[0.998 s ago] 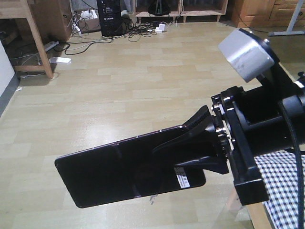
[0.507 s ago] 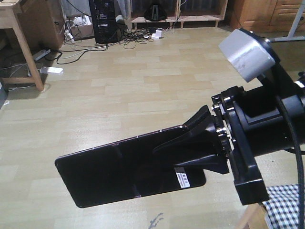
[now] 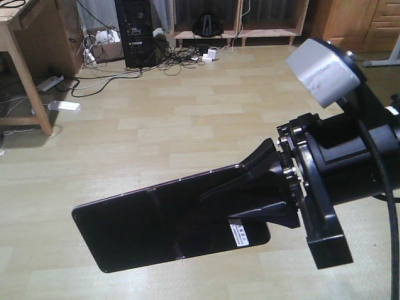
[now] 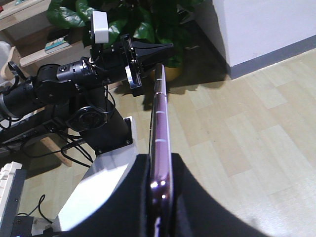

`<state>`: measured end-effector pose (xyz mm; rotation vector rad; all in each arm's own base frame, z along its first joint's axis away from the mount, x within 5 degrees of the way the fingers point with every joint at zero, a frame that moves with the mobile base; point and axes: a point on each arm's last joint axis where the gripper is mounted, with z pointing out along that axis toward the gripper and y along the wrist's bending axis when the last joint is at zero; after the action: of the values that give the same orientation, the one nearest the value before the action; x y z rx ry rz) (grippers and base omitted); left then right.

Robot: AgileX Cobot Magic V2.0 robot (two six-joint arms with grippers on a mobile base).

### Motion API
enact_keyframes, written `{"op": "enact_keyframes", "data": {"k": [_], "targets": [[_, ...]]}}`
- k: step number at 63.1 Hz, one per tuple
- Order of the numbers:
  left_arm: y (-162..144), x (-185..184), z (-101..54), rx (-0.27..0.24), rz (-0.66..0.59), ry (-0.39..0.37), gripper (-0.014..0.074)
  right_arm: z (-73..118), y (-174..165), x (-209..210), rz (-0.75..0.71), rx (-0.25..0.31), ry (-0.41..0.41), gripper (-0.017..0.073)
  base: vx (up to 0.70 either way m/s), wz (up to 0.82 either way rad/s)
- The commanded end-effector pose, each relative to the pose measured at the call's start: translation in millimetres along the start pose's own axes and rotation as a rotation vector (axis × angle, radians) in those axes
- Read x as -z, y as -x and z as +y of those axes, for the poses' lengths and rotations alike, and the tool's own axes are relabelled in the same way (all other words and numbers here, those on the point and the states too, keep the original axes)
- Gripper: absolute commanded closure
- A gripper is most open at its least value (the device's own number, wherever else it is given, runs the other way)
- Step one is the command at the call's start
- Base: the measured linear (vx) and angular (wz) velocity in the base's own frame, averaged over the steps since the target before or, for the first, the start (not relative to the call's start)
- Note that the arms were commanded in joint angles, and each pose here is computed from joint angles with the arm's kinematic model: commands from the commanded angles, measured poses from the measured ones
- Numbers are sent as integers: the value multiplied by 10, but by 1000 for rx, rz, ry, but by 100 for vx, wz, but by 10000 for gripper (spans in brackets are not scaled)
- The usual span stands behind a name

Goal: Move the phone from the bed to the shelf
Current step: 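Drive the base away from the bed holding the phone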

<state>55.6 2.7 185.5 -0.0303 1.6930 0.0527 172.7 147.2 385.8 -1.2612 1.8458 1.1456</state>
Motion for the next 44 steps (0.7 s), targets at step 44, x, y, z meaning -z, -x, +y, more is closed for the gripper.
{"op": "enact_keyframes", "data": {"k": [44], "targets": [[43, 3, 2, 9, -71, 3, 592, 177, 120, 84, -73, 18, 81, 561, 36, -4]]}}
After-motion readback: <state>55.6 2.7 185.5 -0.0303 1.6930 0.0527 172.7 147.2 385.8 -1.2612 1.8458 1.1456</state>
